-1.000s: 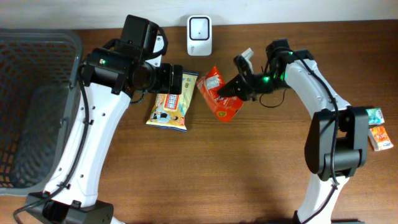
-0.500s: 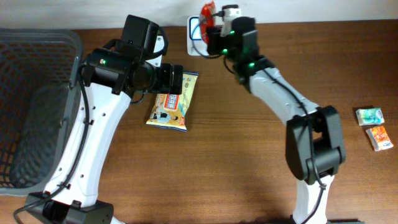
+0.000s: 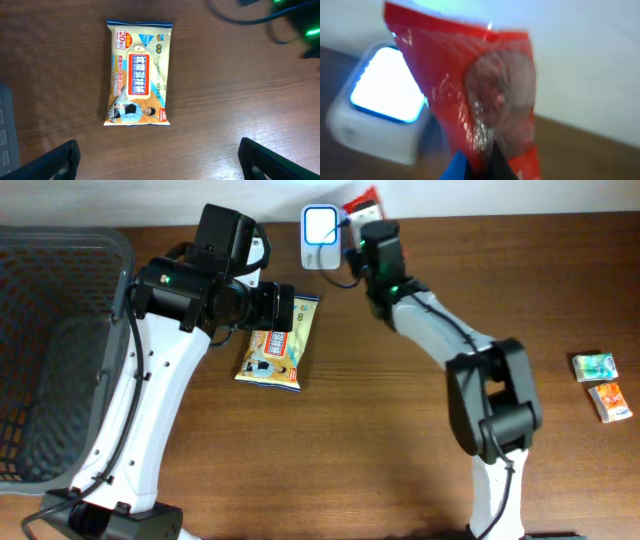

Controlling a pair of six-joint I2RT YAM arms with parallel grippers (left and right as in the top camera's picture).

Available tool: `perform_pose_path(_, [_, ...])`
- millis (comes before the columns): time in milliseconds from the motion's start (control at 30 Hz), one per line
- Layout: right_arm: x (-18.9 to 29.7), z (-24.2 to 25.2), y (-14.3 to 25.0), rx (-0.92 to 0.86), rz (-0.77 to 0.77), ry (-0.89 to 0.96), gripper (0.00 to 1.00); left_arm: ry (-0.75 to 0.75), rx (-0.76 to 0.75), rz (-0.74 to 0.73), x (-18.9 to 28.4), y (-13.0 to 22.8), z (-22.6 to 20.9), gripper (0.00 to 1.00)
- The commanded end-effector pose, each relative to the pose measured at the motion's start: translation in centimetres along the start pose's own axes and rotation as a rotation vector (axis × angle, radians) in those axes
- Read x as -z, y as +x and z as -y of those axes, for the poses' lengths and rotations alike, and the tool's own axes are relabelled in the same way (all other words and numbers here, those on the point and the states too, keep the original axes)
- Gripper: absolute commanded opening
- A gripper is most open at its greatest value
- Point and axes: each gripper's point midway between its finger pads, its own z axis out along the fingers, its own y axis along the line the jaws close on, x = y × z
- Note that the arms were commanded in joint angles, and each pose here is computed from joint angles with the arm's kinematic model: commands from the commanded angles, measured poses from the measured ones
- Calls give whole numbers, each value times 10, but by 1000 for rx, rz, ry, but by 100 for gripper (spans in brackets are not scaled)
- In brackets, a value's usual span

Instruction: Scan the item barcode

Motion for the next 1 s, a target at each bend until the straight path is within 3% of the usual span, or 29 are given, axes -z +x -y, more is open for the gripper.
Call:
perform_pose_path(0, [69,149,-13,-230,-139,329,4,-2,-17,16,5,-1,1,99])
perform_pose_path(100, [117,241,84,-329,-496,495,4,-2,-17,16,5,-1,1,99])
perform_pose_path(167, [142,287,144,-463,-647,605,4,-2,-17,16,5,-1,1,99])
perform_pose_path(333, [150,356,213,-646,-685,670,4,-2,-17,16,5,-1,1,99])
perform_pose_path(367, [149,360,221,-658,-694,673,12,-2,-17,16,5,-1,1,99])
perform_pose_path(400, [149,363,226,-663,-700,679,50,-2,-17,16,5,-1,1,99])
perform_pose_path(433, [154,367,230,-659,-713,702,82,-2,-17,16,5,-1,1,99])
perform_pose_path(533, [164,359,219,-654,-728,680,92,-2,-17,16,5,-1,1,99])
perform_pose_path(567, [164,345,201,-666,-707,607,96,-2,-17,16,5,-1,1,99])
perform_pose_path(600, [153,307,176,-721,-667,394,98,-2,-17,16,5,-1,1,99])
perform_pose_path(633, [137,227,131,-826,-604,-50,99,-2,-17,16,5,-1,1,99])
perform_pose_path(700, [135,115,79,-785,-551,-579,99,-2,-17,16,5,-1,1,99])
perform_pose_path(800, [135,1,82,-686,-696,-730,99,-2,-17,16,5,-1,1,99])
perform_pose_path(933, [127,-102,110,-749,-881,-795,99,-2,-17,16,5,-1,1,99])
perform_pose_path(967, [125,-133,112,-762,-889,-891,99,-2,-17,16,5,-1,1,99])
